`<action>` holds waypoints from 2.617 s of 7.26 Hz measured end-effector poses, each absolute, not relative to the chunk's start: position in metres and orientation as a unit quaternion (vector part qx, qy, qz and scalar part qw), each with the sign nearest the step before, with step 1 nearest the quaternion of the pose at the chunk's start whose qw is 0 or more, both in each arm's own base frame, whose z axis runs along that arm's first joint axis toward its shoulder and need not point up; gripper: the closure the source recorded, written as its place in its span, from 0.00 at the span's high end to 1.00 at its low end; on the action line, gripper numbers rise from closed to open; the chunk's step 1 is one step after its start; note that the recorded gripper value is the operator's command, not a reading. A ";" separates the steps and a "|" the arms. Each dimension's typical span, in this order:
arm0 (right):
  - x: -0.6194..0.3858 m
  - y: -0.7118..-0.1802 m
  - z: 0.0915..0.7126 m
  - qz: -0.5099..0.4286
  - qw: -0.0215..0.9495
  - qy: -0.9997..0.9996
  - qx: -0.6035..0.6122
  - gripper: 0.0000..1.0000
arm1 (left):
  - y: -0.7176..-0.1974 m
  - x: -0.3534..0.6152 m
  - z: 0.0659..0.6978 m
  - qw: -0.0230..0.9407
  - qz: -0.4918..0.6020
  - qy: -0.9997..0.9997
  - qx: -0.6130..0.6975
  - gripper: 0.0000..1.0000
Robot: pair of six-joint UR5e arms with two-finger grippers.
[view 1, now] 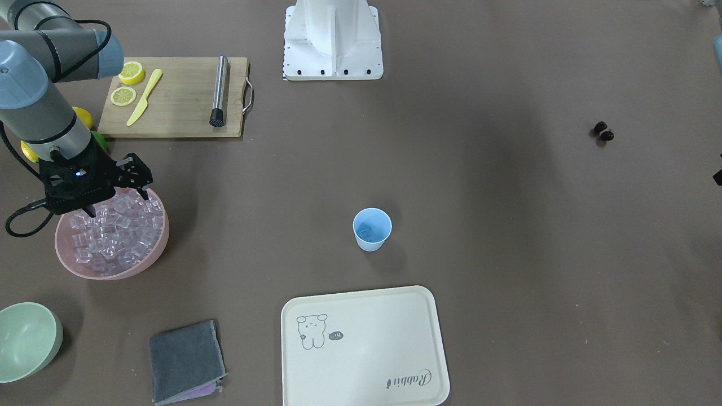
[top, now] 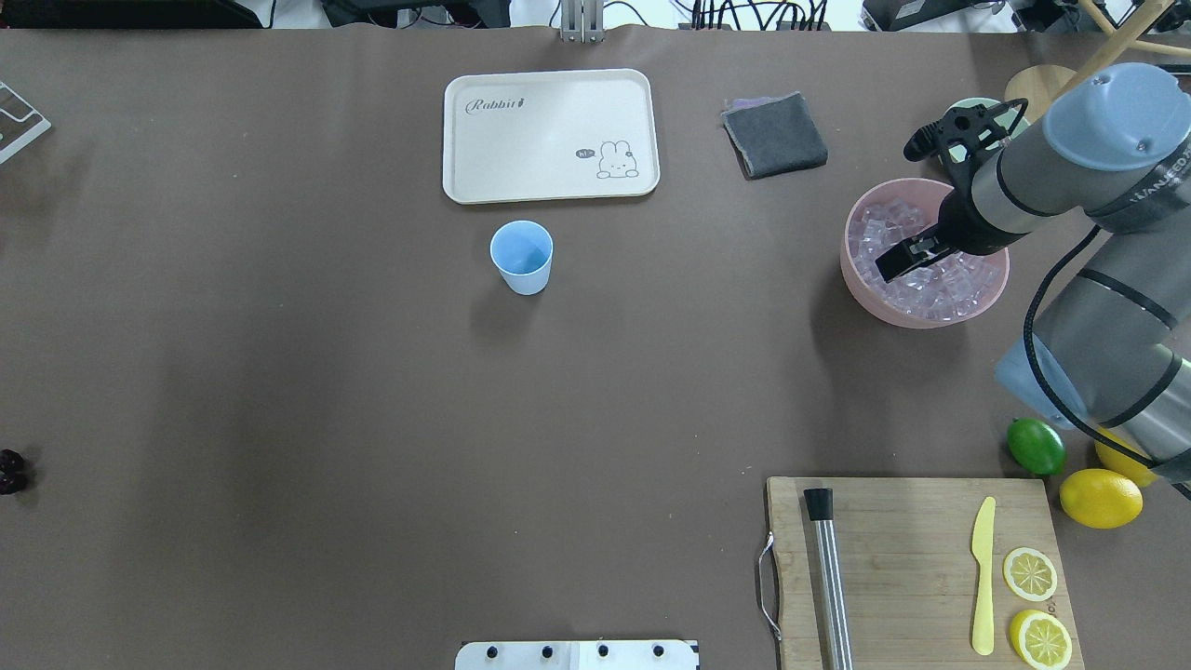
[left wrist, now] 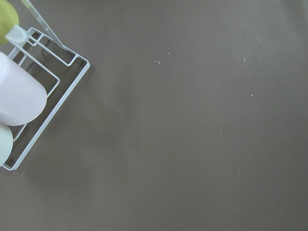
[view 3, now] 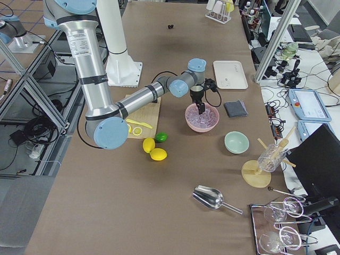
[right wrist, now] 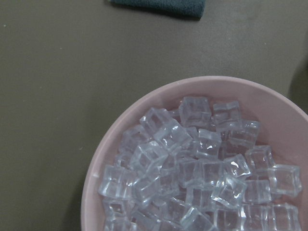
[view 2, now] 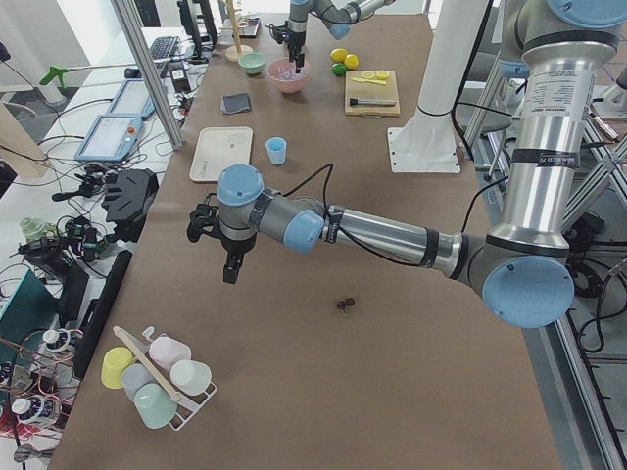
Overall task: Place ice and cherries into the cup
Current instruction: 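Return the right gripper to the pink bowl and grasp another ice cube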
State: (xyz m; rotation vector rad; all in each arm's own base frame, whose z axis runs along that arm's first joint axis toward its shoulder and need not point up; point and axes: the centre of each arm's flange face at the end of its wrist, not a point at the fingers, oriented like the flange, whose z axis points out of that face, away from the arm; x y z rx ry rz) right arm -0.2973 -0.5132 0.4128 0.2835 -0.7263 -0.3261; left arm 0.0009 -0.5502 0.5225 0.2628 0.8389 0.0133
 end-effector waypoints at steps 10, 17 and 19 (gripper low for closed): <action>-0.322 -0.513 0.453 -0.198 0.916 -0.329 0.121 0.40 | -0.535 -0.004 0.529 0.906 0.005 0.405 0.125 0.98; -0.317 -0.512 0.453 -0.210 0.914 -0.322 0.131 0.64 | -0.533 -0.004 0.530 0.906 0.006 0.405 0.125 0.98; -0.316 -0.514 0.453 -0.207 0.915 -0.318 0.134 0.98 | -0.533 -0.004 0.530 0.906 0.006 0.405 0.125 0.98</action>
